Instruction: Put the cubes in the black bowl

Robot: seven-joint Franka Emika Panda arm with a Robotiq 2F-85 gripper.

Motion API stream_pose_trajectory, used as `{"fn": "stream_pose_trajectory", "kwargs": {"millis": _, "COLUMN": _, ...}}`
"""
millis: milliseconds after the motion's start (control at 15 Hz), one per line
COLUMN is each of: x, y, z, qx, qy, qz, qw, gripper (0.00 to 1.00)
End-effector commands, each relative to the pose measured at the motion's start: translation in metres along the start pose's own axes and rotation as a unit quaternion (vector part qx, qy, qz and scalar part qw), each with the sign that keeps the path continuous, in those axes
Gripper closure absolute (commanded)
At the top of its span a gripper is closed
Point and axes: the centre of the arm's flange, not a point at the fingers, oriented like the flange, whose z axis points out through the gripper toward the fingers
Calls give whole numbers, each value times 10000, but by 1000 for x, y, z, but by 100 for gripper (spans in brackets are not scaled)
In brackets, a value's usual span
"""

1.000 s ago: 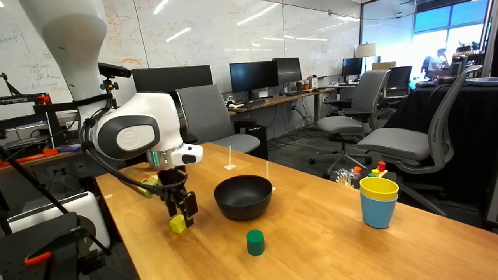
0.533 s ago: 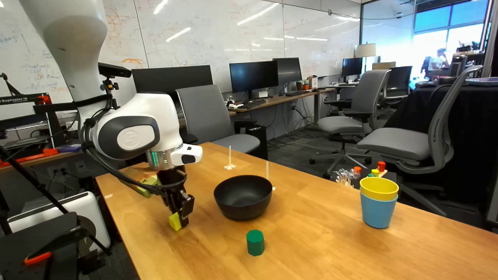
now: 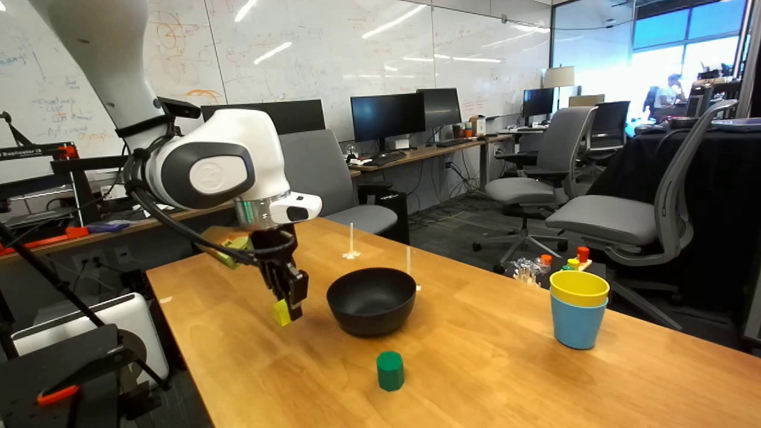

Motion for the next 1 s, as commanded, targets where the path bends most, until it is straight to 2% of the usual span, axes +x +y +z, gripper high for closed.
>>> {"fn": "stream_pose_trajectory", "kwargs": {"millis": 0, "x": 31, "y": 6, "z": -53, "qx": -126, "qy": 399, "qz": 380, "qw": 9984, "gripper": 92}}
{"fn": "stream_pose_trajectory", "kwargs": {"millis": 333, "x": 69, "y": 29, "z": -76, "qx": -229, "qy": 954, "qz": 1068, "qw": 9894, "gripper": 92}}
{"fn": "stream_pose_trajectory", "kwargs": {"millis": 533, "x": 81, "y": 42, "z": -65, "qx": -329, "qy": 1049, "qz": 1381, "qw": 9843, "gripper": 92}}
{"fn": "stream_pose_trajectory", "kwargs": {"millis": 933, "x": 88, "y": 52, "z": -23, "qx": -556, "qy": 957, "qz": 1821, "qw": 9770, "gripper": 92}}
